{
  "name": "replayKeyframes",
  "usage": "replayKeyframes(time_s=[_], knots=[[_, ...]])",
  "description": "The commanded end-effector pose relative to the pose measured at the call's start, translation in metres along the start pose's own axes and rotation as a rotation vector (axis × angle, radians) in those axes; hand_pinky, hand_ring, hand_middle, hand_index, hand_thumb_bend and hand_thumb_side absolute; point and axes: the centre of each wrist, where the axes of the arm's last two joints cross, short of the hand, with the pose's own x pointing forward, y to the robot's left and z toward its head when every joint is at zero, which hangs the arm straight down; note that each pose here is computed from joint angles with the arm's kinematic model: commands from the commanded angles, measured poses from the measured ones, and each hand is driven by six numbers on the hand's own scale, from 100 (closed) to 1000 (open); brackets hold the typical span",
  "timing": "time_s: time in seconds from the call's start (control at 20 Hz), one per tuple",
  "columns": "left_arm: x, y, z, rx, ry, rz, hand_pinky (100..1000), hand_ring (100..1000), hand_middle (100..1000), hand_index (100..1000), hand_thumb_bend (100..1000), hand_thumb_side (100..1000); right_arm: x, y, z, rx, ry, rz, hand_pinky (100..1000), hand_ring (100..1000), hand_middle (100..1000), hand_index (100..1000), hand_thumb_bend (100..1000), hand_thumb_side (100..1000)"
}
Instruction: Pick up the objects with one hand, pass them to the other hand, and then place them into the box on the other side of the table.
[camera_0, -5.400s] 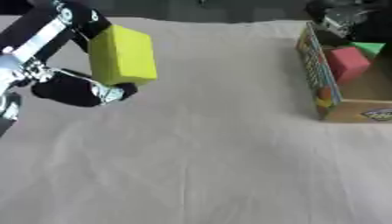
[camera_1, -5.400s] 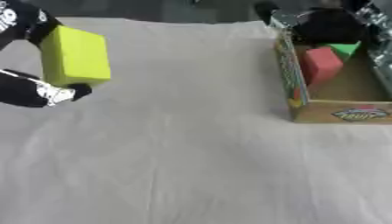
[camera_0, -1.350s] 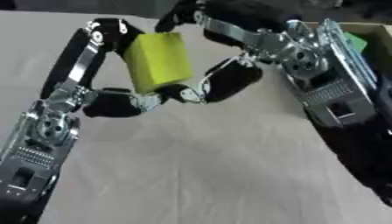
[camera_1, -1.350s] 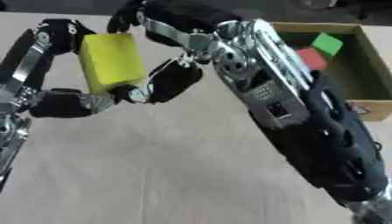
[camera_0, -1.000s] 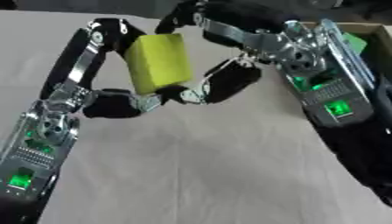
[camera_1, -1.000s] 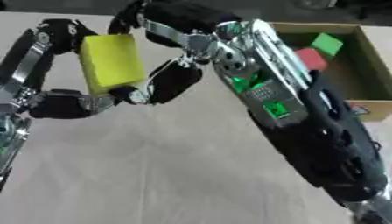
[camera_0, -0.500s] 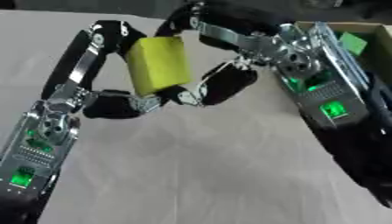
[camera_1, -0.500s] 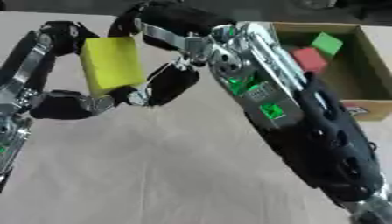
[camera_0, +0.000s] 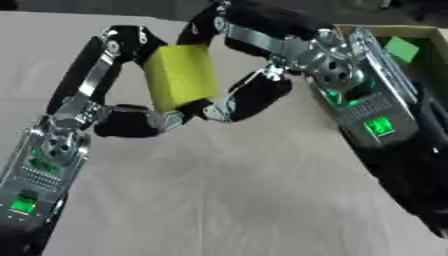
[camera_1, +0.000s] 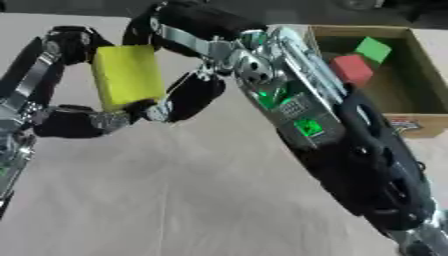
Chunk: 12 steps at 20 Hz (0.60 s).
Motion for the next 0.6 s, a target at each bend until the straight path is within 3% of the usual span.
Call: replayKeyframes(time_s=[0.05, 0.1, 0.25, 0.4, 0.6], knots=[[0.008, 0.002, -0.004, -0.008, -0.035, -0.012, 554, 558, 528, 636, 135, 100, -0.002, -0.005, 0.001, -0.022, 0.008, 0.004, 878, 751, 512, 643, 215, 151], [0.007, 0.002, -0.004, -0.008, -0.03, -0.019, 589, 600, 582, 724, 245, 122, -0.002, -0.005, 0.002, -0.026, 0.009, 0.0, 877, 749, 509, 641, 212, 150], [0.004, 0.004, -0.002, -0.002, -0.017, -0.065, 645, 677, 675, 834, 463, 230, -0.003, -0.007, 0.004, -0.039, 0.012, -0.013, 877, 747, 505, 638, 205, 148], [0.001, 0.004, 0.0, 0.027, 0.002, -0.113, 648, 682, 681, 853, 530, 292, -0.004, -0.008, 0.007, -0.042, 0.014, -0.019, 878, 746, 504, 638, 198, 147], [-0.004, 0.003, 0.003, 0.06, 0.028, -0.148, 649, 683, 682, 853, 561, 309, -0.005, -0.011, 0.011, -0.05, 0.015, -0.031, 878, 747, 505, 640, 198, 144]])
